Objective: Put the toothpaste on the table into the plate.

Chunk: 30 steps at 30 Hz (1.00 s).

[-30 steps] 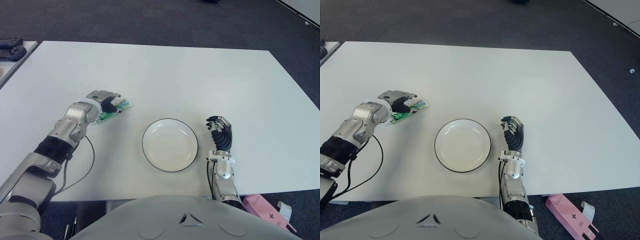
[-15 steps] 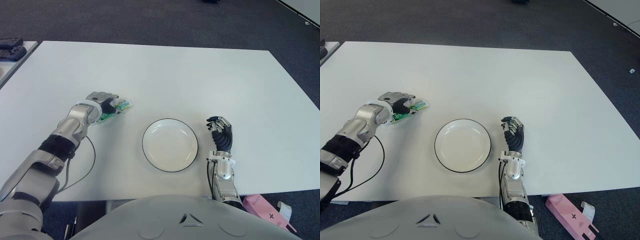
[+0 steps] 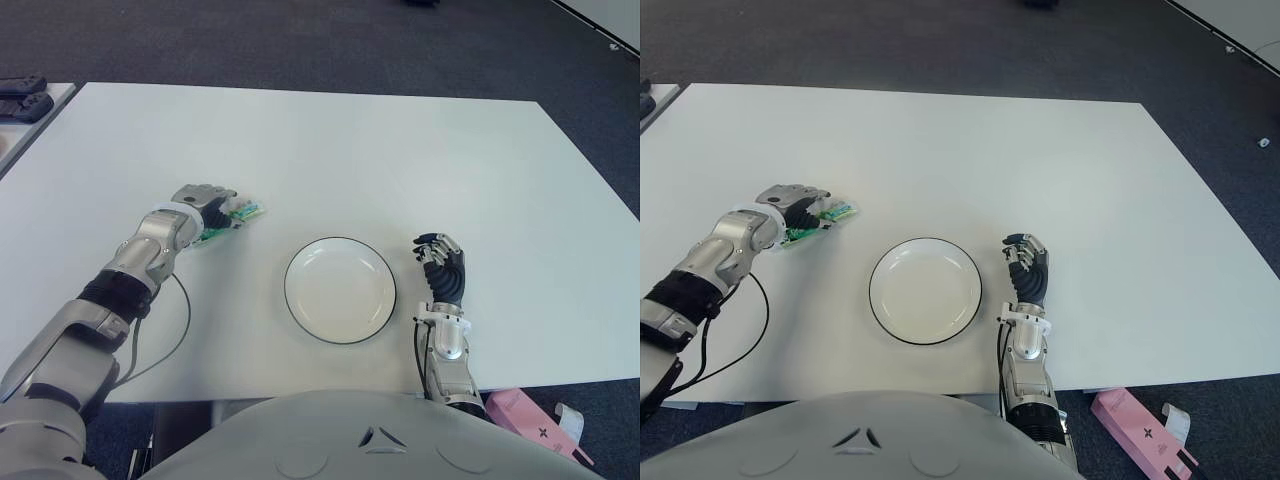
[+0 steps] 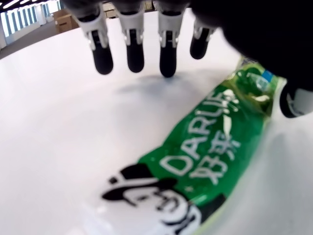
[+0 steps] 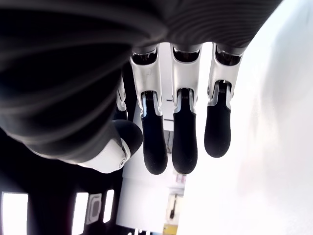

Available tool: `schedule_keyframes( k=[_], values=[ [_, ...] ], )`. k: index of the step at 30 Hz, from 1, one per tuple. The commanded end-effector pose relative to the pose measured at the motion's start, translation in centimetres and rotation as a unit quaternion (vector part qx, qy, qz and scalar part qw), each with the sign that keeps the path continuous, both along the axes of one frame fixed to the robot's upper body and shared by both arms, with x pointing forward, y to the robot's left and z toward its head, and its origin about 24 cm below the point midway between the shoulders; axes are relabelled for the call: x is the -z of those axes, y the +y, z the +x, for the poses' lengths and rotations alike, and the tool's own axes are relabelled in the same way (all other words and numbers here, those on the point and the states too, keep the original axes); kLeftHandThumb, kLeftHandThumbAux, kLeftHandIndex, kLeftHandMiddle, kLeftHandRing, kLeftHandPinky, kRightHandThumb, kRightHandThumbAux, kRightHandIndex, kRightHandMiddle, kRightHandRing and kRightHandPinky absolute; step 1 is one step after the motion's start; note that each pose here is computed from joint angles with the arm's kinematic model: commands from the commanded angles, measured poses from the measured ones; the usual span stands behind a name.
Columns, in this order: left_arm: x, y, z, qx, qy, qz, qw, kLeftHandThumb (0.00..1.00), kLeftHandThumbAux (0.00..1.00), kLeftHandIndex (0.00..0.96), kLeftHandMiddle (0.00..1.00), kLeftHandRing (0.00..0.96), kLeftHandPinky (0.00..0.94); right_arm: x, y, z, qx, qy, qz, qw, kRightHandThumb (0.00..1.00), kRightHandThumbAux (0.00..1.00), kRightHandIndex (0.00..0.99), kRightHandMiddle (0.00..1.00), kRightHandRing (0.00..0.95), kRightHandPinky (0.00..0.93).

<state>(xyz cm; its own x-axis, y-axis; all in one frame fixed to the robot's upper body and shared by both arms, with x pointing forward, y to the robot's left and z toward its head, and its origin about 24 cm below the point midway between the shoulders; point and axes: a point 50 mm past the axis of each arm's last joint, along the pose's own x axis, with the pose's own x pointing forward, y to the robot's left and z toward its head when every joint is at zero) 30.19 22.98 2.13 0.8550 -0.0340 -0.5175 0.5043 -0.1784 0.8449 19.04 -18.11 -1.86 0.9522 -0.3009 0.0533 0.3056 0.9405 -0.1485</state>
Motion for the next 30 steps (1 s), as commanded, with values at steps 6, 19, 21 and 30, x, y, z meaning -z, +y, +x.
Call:
schedule_keyframes(
  k=[6, 19, 21, 30],
  values=[
    [1.8, 0.2, -1.4, -0.017, 0.035, -0.008, 0.999, 0.278, 0.281, 0.102, 0.163, 0.127, 0.208, 0.9, -0.2, -0.9, 0.005, 0.030, 0.002, 1.000, 0.713, 0.732, 0.426, 0.495, 0.509, 0.502],
    [2.4, 0.0, -2.3, -0.024, 0.049, -0.019, 0.998, 0.302, 0.281, 0.117, 0.169, 0.125, 0.201, 0.9, -0.3, -1.1, 0.004, 0.032, 0.001, 0.999, 0.713, 0.732, 0.426, 0.495, 0.509, 0.506],
    [2.5, -0.1, -2.5, -0.024, 0.050, -0.020, 0.998, 0.305, 0.283, 0.122, 0.169, 0.125, 0.202, 0.9, -0.3, -1.1, 0.004, 0.032, 0.001, 0.999, 0.714, 0.732, 0.427, 0.495, 0.509, 0.508],
    [2.5, -0.2, -3.1, -0.033, 0.056, -0.029, 0.997, 0.334, 0.299, 0.136, 0.158, 0.120, 0.173, 0.9, -0.3, -1.1, 0.006, 0.033, 0.001, 0.999, 0.714, 0.731, 0.428, 0.492, 0.511, 0.514]
  ],
)
